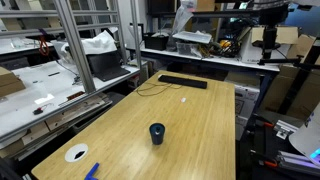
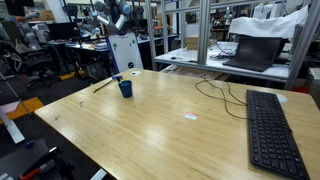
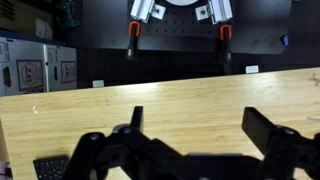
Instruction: Move the cup to the right.
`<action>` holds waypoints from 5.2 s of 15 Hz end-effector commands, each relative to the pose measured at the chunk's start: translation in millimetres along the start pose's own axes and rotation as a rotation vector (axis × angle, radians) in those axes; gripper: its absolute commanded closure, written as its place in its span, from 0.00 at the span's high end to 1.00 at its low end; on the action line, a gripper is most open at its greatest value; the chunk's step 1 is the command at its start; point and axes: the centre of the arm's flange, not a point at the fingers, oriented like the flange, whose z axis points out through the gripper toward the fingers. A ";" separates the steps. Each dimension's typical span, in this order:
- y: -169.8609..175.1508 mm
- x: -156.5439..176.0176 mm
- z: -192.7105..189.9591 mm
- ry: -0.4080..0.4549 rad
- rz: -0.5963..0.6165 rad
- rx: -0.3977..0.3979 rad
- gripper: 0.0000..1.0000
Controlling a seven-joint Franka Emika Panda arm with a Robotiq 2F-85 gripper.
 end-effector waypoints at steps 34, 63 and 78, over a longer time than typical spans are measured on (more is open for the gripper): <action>-219.9 303.2 127.6 0.135 -0.421 0.067 1.00; -231.1 369.5 226.9 0.253 -0.145 0.126 1.00; -231.6 371.4 265.0 0.137 -0.119 0.107 0.74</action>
